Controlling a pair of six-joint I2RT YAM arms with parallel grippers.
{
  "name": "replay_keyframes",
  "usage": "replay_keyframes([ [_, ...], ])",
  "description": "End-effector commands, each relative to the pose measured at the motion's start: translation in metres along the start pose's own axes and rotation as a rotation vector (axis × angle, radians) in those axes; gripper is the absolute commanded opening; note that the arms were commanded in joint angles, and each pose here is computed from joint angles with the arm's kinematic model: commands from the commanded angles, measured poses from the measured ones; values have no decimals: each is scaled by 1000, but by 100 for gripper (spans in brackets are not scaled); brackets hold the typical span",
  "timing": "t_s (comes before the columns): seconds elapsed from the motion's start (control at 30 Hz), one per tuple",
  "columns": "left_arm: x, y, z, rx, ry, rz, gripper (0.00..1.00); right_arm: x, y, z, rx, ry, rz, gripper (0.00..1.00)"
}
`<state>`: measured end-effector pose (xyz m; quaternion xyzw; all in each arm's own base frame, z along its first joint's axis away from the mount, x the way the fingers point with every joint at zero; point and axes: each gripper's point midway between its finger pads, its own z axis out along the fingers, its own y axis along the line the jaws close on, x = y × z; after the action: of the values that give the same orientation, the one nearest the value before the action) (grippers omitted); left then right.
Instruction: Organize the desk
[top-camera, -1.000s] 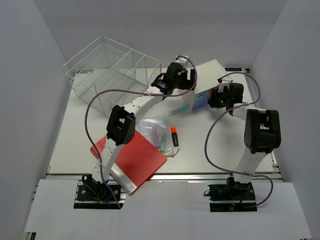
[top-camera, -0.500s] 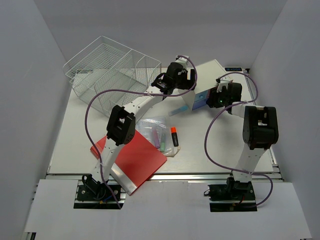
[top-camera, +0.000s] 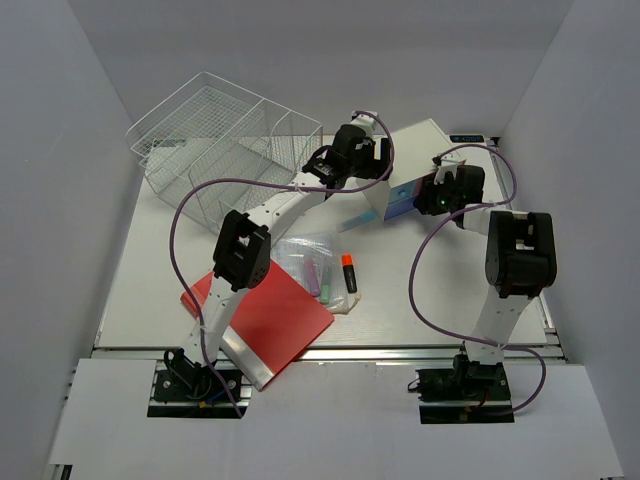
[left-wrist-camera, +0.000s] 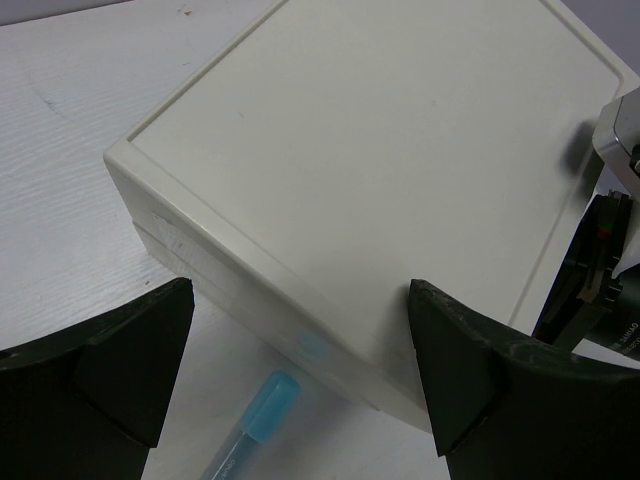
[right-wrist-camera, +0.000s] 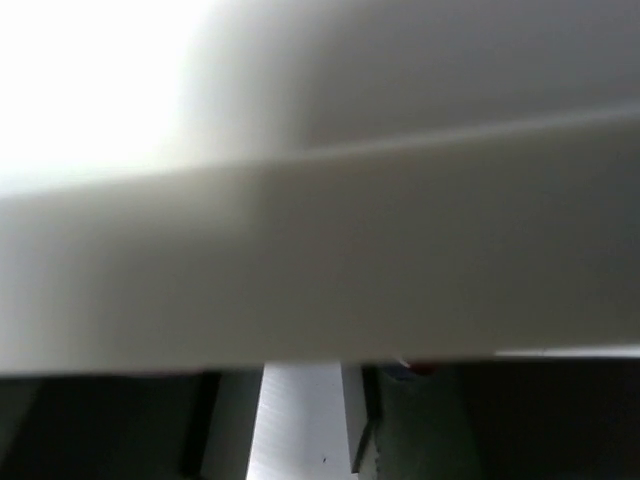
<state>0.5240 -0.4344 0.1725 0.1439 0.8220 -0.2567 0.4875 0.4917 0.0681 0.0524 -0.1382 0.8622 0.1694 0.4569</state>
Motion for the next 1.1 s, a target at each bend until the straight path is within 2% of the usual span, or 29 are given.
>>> replay_keyframes([
  [0.0, 61, 23, 1, -66, 189, 48, 96, -32, 1, 5, -19, -98, -44, 38],
  [0.17, 63, 23, 0, -69, 194, 53, 96, -31, 2, 2, -17, -106, -40, 24],
  [0.37, 63, 25, 0, -79, 196, 56, 96, -31, 1, -1, -4, -114, -42, 17],
  [0.6, 62, 30, 0, -108, 189, 47, 96, -9, 2, -22, 41, -57, -55, 11],
  [0.7, 63, 31, 1, -113, 190, 37, 97, -13, 9, -33, 34, -95, -63, 4],
  [0.83, 59, 30, -1, -119, 183, 26, 97, -11, 7, -41, 34, -9, -51, 4],
  [1.07, 58, 29, -3, -116, 181, 26, 97, 29, 8, -66, 80, 108, -42, 5],
])
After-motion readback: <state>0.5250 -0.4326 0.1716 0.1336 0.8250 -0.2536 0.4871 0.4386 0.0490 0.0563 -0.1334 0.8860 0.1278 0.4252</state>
